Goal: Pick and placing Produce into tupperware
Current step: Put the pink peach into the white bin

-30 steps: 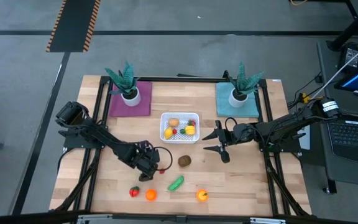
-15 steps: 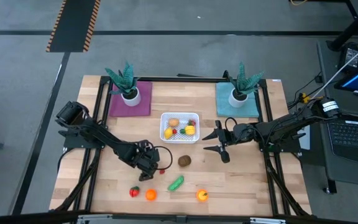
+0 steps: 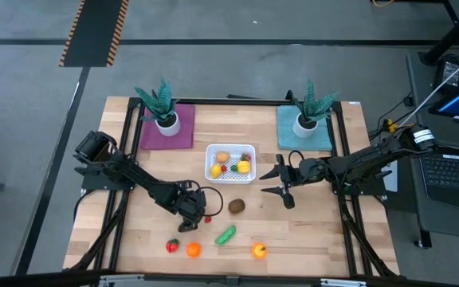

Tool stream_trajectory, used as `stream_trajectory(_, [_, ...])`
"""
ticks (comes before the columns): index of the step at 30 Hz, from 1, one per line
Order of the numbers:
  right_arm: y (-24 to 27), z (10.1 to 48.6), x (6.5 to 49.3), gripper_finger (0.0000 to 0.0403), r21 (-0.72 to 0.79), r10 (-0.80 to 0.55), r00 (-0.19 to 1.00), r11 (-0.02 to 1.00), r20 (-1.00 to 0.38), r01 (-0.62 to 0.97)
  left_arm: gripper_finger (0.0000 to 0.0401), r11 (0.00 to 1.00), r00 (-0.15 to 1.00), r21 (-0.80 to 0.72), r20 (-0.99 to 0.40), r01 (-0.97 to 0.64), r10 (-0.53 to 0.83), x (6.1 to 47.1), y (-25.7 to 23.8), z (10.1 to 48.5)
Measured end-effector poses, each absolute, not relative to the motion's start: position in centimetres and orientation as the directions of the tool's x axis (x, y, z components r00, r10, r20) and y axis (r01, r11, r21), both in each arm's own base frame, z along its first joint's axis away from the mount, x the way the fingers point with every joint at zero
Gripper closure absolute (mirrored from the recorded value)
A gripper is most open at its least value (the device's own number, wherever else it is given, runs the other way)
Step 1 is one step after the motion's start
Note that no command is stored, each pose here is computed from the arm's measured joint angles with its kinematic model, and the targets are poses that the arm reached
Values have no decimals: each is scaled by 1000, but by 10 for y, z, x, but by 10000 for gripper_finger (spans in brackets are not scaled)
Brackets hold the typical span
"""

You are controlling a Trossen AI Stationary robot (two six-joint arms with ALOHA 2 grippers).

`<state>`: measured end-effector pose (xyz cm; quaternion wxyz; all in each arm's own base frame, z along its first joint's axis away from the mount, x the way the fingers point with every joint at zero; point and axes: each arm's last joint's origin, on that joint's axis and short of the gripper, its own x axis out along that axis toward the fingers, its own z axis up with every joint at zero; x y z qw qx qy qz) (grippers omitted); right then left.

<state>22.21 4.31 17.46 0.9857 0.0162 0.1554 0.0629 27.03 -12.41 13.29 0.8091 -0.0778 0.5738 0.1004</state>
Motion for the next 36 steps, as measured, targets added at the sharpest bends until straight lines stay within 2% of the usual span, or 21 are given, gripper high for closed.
stream_trajectory(15, [43, 174, 222, 203, 51, 129, 943, 992, -305, -119, 293, 968, 326, -28, -944, -249, 56, 268, -123, 137])
stream_trajectory(22, [43, 174, 222, 203, 51, 129, 943, 992, -306, -119, 287, 968, 356, -56, -934, -246, 37, 264, -121, 152])
stream_trajectory(27, [43, 174, 222, 203, 50, 129, 943, 992, -307, -119, 300, 969, 368, -60, -929, -239, 33, 258, -118, 166])
stream_trajectory(36, [43, 175, 222, 203, 50, 129, 944, 992, -304, -119, 295, 978, 472, -82, -881, -189, 18, 249, -112, 199])
